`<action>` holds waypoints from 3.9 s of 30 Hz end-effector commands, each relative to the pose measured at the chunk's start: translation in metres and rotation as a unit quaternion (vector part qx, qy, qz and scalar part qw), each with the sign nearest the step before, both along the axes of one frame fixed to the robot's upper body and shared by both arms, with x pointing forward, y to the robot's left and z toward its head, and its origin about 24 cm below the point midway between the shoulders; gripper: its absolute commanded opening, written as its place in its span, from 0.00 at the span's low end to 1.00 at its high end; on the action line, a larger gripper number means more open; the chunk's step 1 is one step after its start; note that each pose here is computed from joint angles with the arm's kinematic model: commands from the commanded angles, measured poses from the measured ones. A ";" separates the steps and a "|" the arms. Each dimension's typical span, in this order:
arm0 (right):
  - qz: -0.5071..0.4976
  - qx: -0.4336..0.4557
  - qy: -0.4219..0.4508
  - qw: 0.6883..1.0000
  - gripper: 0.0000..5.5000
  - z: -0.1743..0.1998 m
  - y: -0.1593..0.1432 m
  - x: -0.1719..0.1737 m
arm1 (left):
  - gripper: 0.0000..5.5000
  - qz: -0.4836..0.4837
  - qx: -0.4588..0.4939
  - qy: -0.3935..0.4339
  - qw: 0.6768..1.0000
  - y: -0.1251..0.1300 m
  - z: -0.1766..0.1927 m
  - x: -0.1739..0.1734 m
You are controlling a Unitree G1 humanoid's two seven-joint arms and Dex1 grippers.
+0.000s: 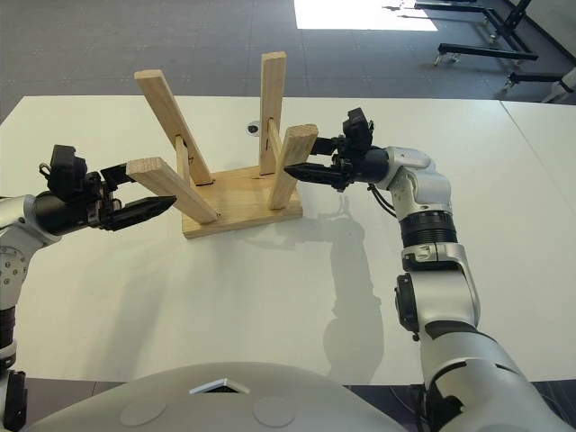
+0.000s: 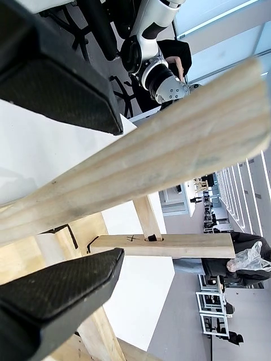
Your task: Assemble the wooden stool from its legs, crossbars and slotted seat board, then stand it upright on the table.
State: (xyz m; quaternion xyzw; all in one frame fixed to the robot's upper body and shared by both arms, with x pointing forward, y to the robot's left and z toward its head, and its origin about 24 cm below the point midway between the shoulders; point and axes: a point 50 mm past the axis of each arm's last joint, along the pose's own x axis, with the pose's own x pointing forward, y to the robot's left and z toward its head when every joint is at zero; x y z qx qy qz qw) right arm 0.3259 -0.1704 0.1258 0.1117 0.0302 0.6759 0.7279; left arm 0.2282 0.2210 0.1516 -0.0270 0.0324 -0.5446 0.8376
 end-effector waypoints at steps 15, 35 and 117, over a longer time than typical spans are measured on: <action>0.030 0.009 -0.023 0.999 0.27 0.019 0.007 -0.001 | 0.26 -0.003 0.018 0.013 1.000 -0.001 -0.005 -0.003; 0.070 -0.006 0.273 0.960 0.27 0.039 0.015 -0.041 | 0.25 -0.071 -0.091 0.282 0.952 -0.014 0.002 -0.016; -0.187 0.162 0.477 0.843 0.98 0.013 0.021 0.048 | 0.98 0.226 -0.277 0.415 0.837 0.020 -0.025 0.084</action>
